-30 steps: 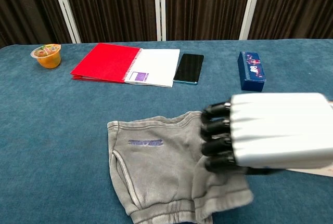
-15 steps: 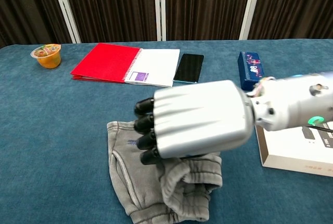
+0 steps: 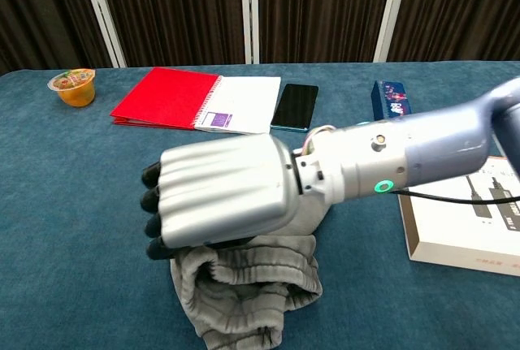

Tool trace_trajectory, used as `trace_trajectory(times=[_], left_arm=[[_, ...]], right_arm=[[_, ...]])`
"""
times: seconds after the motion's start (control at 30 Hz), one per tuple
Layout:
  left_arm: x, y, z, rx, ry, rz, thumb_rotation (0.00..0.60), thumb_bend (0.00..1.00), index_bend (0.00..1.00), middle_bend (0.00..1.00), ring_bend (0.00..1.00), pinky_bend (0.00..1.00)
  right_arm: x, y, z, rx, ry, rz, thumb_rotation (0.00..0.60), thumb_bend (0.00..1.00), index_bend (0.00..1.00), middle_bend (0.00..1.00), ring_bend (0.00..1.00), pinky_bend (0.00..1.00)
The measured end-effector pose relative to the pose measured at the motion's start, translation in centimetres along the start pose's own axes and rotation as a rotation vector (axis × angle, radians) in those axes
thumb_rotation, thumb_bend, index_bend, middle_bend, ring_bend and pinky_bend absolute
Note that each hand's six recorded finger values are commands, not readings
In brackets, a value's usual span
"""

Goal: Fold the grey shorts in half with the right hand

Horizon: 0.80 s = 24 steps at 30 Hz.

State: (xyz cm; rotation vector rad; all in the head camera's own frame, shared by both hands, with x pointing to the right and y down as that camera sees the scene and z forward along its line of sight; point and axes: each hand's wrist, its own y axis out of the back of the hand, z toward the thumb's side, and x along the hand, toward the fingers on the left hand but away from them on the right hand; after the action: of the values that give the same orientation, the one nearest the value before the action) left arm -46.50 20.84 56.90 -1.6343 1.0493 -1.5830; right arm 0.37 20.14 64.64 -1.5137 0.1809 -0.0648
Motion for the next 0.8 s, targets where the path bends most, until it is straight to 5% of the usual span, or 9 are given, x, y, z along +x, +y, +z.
trace_trajectory(times=[0.43, 0.53, 0.6, 0.67, 0.8], left_arm=[[0.3, -0.1, -0.3, -0.009, 0.015, -0.005, 0.6, 0.0, 0.0, 0.0, 0.0, 0.0], [0.3, -0.1, -0.4, -0.011, 0.016, -0.007, 0.6, 0.0, 0.0, 0.0, 0.0, 0.0], [0.3, -0.1, -0.4, -0.012, 0.016, -0.008, 0.6, 0.0, 0.0, 0.0, 0.0, 0.0], [0.3, 0.0, -0.4, -0.013, 0.016, -0.008, 0.6, 0.0, 0.0, 0.0, 0.0, 0.0], [0.3, 0.0, -0.5, -0.015, 0.018, -0.006, 0.6, 0.0, 0.0, 0.0, 0.0, 0.0]], right_arm=[[-2.1, -1.4, 1.6, 0.009, 0.067, 0.026, 0.6, 0.44, 0.54, 0.5, 0.43, 0.39], [-2.2, -1.8, 1.6, 0.003, 0.052, 0.034, 0.6, 0.22, 0.28, 0.36, 0.34, 0.29], [-2.2, -2.1, 1.4, 0.005, 0.04, 0.045, 0.6, 0.08, 0.05, 0.15, 0.16, 0.08], [-2.2, -2.5, 1.1, 0.001, 0.014, 0.064, 0.6, 0.02, 0.0, 0.02, 0.03, 0.0], [-2.3, -2.6, 0.5, -0.01, -0.052, 0.076, 0.6, 0.0, 0.0, 0.0, 0.0, 0.0]])
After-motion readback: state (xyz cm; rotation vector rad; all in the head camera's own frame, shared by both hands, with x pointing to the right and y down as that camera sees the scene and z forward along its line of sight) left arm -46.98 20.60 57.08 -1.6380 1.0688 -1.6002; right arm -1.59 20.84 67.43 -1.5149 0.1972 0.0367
